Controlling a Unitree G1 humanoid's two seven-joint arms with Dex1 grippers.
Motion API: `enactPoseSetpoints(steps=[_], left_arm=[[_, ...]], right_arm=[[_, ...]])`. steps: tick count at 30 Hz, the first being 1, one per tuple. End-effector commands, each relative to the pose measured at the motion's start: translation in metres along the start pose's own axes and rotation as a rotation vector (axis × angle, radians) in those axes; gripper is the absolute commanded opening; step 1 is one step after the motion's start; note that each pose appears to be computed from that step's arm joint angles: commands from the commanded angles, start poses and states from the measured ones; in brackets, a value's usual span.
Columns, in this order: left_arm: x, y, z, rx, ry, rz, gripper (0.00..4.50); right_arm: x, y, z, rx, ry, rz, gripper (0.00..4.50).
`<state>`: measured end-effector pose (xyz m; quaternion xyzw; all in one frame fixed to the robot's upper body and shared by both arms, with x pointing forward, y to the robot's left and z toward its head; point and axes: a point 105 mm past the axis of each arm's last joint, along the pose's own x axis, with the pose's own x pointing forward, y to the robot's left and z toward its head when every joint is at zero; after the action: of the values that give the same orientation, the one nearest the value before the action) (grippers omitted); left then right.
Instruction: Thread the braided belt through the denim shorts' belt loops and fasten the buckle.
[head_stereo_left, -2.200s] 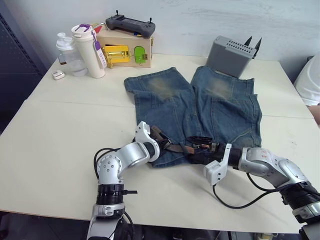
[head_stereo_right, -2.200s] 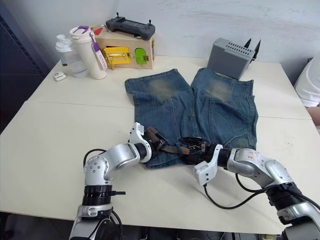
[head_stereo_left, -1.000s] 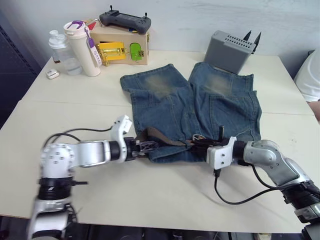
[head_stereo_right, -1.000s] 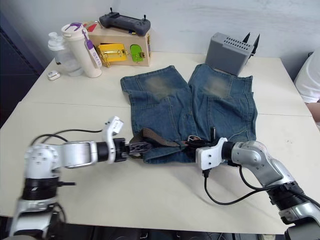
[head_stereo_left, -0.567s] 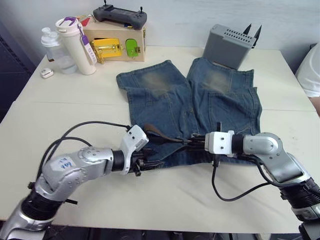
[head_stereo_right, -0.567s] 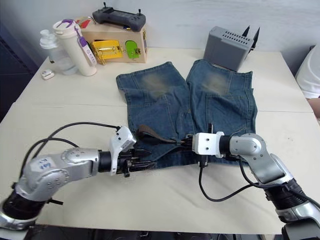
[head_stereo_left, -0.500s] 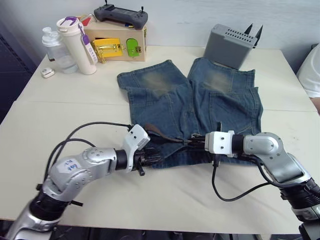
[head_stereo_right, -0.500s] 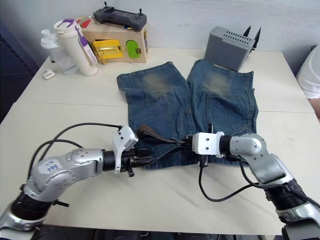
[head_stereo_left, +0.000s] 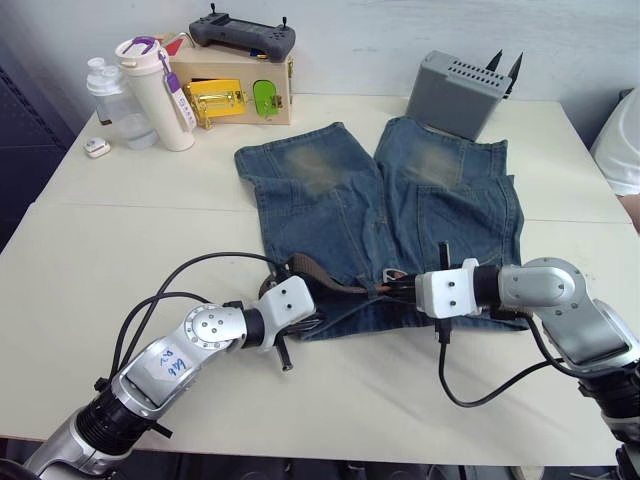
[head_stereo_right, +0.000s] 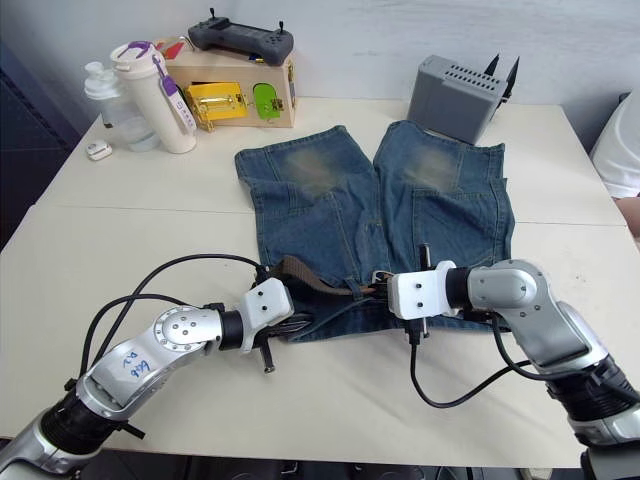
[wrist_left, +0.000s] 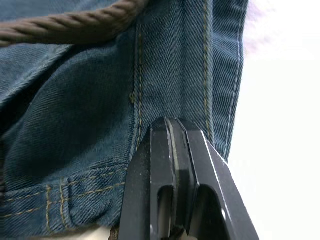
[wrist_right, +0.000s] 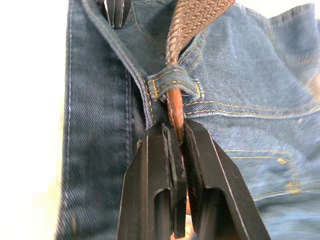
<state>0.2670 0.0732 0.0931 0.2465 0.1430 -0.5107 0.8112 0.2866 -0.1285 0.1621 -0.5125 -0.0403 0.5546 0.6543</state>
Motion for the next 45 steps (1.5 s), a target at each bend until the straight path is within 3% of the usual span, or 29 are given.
enactPoseSetpoints(steps=[1,9,19,28,33,36,40,45], left_arm=[[-0.005,-0.016,-0.075,-0.073,0.29,-0.061,0.06],[-0.006,-0.022,-0.095,-0.024,0.371,-0.089,0.06],[-0.021,-0.026,-0.1,0.02,0.393,-0.119,0.06],[-0.034,-0.011,-0.102,0.037,0.354,-0.109,0.06],[-0.036,0.005,-0.077,-0.038,0.195,-0.088,0.06],[-0.047,0.019,-0.082,-0.064,0.195,-0.079,0.06],[-0.066,0.036,-0.067,-0.163,0.117,-0.092,1.41],[-0.115,0.064,0.002,-0.434,-0.181,-0.177,3.58]], right_arm=[[-0.028,-0.022,0.001,-0.153,0.075,-0.035,0.0],[-0.058,-0.051,-0.012,-0.278,0.168,-0.105,0.0],[-0.111,-0.074,-0.062,-0.412,0.406,-0.189,0.0],[-0.107,-0.067,-0.057,-0.338,0.324,-0.134,0.0],[-0.092,-0.061,-0.048,-0.329,0.258,-0.098,0.0],[-0.087,-0.062,-0.045,-0.334,0.244,-0.097,0.0],[-0.084,-0.064,-0.041,-0.342,0.231,-0.089,0.0],[-0.083,-0.073,-0.027,-0.357,0.206,-0.097,0.0]])
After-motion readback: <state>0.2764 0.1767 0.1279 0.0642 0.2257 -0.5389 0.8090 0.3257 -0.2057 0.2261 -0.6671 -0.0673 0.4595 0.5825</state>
